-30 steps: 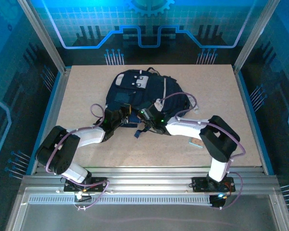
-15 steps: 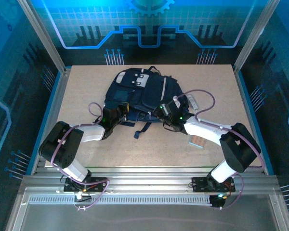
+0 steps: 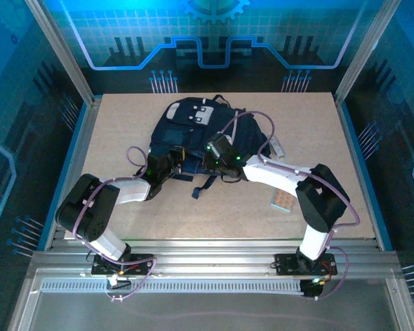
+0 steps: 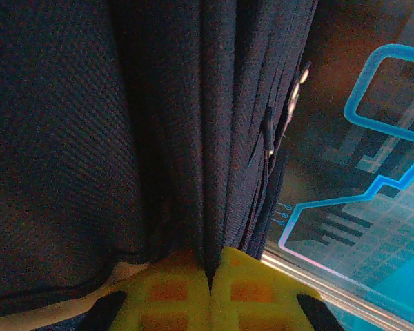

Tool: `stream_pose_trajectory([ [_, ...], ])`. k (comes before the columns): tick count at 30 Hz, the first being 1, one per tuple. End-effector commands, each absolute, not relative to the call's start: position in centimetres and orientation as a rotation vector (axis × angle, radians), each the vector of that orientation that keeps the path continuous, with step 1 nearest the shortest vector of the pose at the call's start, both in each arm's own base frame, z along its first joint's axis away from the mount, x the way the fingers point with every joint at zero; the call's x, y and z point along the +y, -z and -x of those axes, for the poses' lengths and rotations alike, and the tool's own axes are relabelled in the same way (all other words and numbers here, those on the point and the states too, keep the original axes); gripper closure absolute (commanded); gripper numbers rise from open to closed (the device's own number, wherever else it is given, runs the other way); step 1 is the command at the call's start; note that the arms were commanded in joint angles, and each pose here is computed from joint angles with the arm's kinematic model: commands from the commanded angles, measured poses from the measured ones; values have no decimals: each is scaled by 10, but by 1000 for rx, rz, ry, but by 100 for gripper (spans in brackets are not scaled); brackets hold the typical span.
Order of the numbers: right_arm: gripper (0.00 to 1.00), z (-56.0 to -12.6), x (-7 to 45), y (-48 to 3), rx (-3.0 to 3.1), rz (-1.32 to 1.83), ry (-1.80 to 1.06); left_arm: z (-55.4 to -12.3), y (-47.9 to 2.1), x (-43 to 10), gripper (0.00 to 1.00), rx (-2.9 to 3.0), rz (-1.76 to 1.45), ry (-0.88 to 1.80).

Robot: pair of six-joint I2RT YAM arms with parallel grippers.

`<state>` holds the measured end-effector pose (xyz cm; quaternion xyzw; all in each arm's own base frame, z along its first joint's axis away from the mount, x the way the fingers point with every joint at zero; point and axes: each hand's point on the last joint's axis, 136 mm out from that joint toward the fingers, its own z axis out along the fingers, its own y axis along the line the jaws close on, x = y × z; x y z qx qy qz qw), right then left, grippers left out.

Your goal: Pack books, pencil case, and school supplies into a backpack

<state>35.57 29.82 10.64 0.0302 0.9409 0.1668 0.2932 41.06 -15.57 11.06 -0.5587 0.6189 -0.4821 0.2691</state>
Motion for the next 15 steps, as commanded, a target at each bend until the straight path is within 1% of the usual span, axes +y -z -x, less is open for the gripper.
stream_pose_trajectory([
  [1,63,-354,284,-101,2533,20,-269,-421,-161,-165,100,1585,1391,1416],
  [7,61,-354,275,-94,2534,129,-107,-419,-160,-164,100,1590,1397,1409],
  [12,65,-363,295,-80,2528,216,-187,-418,-164,-164,100,1591,1387,1413],
  [15,69,-368,300,-71,2537,208,-198,-416,-166,-162,100,1592,1386,1403],
])
